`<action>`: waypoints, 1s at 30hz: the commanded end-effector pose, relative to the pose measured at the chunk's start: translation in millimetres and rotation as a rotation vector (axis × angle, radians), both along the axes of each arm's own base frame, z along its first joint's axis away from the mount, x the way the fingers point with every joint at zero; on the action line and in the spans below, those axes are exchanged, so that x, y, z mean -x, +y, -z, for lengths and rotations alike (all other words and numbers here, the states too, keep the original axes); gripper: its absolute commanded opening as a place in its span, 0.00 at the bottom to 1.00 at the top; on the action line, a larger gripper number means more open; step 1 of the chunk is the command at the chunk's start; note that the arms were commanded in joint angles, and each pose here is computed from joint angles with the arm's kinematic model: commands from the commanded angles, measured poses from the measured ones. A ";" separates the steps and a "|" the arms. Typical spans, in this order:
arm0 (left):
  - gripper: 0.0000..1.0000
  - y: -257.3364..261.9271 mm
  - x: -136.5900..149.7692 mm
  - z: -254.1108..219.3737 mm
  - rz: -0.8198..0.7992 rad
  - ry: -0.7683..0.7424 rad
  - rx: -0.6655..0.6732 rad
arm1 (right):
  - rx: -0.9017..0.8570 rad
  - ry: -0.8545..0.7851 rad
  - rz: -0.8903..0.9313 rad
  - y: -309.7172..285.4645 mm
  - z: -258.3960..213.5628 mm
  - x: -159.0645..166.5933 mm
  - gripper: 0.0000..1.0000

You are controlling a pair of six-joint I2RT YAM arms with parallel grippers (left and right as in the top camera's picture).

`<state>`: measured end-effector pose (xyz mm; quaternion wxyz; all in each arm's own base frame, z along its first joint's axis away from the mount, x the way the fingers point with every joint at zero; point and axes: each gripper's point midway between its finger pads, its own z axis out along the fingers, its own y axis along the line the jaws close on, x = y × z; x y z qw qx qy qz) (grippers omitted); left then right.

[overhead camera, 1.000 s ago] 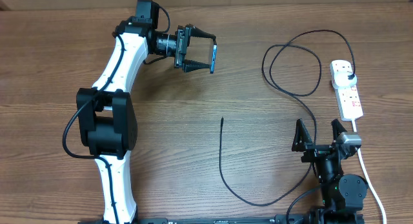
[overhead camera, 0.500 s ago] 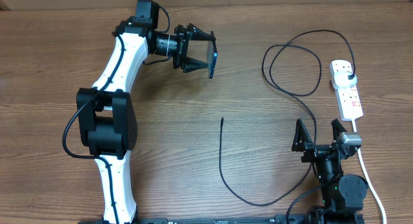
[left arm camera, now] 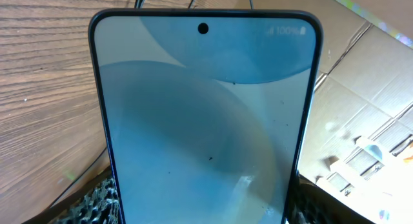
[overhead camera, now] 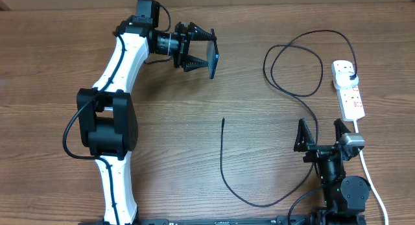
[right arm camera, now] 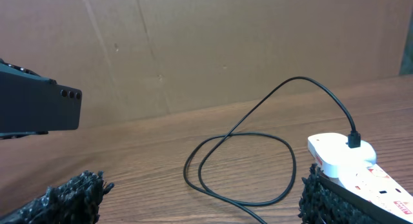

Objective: Plug charger to phone and switch on socket
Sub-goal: 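Hold the phone raised upright in the left gripper, then move the right gripper up and left toward the held phone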

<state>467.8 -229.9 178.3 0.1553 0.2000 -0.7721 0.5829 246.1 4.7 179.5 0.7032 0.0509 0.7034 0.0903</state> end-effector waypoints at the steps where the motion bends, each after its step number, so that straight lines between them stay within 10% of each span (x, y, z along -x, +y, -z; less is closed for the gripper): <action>1: 0.04 -1.6 -2.4 -12.3 0.020 -0.052 0.034 | 0.003 0.001 0.006 -0.8 3.0 -0.2 1.00; 30: 0.04 -1.5 -9.5 5.9 -0.044 0.006 -0.078 | -0.080 0.251 -0.171 27.9 -41.0 -36.6 1.00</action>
